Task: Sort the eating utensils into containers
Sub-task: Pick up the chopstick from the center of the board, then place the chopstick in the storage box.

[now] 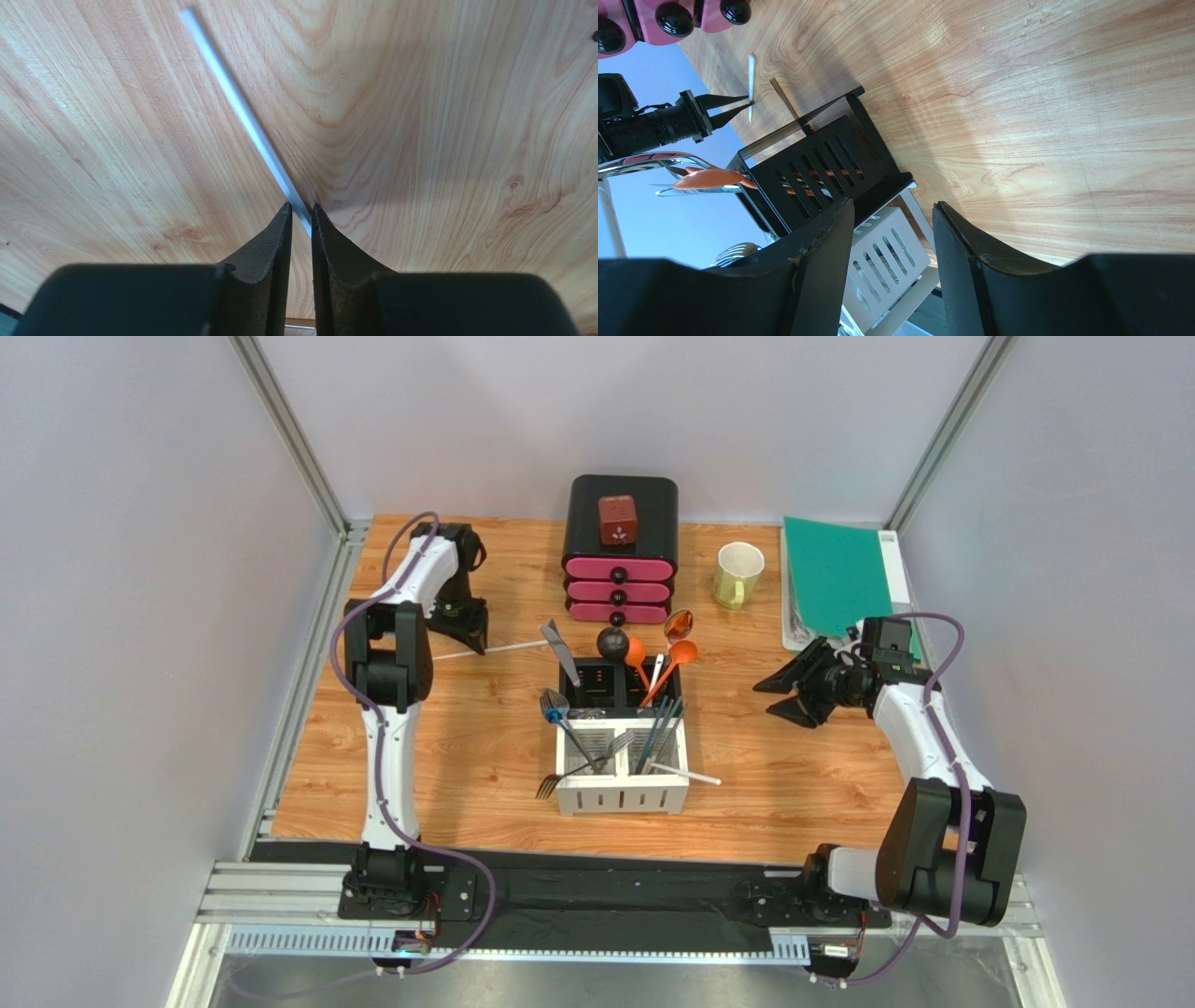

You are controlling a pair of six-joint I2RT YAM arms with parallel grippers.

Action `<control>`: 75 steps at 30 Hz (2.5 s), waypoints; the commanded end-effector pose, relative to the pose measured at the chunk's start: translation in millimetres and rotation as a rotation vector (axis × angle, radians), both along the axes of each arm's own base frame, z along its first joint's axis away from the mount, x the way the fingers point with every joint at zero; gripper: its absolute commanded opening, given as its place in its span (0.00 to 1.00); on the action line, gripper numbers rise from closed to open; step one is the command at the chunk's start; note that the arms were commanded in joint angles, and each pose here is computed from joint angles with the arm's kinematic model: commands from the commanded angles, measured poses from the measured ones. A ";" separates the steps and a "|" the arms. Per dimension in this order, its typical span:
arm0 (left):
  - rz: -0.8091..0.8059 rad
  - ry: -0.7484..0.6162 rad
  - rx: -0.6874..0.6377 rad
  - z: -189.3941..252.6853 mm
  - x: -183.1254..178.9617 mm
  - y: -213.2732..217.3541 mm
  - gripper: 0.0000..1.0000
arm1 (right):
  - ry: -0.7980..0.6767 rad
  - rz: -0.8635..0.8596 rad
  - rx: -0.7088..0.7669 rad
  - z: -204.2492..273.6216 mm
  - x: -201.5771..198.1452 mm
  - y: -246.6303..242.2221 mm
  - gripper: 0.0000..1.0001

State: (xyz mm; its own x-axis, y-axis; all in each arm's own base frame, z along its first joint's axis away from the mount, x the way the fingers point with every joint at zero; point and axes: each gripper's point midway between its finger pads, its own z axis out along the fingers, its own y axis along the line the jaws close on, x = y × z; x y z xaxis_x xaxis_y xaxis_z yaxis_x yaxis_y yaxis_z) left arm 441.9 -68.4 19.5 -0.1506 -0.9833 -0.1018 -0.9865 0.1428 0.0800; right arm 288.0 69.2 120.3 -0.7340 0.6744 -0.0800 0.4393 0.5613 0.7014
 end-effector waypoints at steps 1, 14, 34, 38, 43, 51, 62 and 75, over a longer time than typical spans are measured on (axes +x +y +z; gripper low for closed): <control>-0.050 0.128 0.005 2.8 -32.0 0.2 0.19 | -0.037 0.009 0.015 3.3 5.5 0.2 0.50; -0.220 0.095 0.086 19.6 -51.7 29.1 0.00 | -0.047 0.004 0.027 8.5 7.3 1.4 0.50; -0.864 -0.046 0.297 71.6 -79.5 72.9 0.00 | -0.050 -0.011 0.072 10.5 -10.0 9.3 0.48; -0.930 -0.247 0.331 114.5 -85.6 62.6 0.00 | -0.055 -0.021 0.078 11.4 -13.4 11.1 0.47; -1.076 -0.415 0.417 174.5 -103.1 52.5 0.00 | -0.024 -0.080 0.145 8.2 -17.3 16.5 0.46; -1.234 -0.909 0.363 285.6 -143.7 -24.9 0.00 | -0.030 -0.103 0.121 23.7 -14.9 27.8 0.45; -1.600 -1.282 0.184 309.3 -170.4 -194.3 0.00 | -0.052 -0.089 0.130 41.6 -14.8 42.2 0.45; -1.792 -1.319 0.186 274.4 -165.9 -304.5 0.00 | -0.058 -0.041 0.058 47.4 -29.4 40.9 0.45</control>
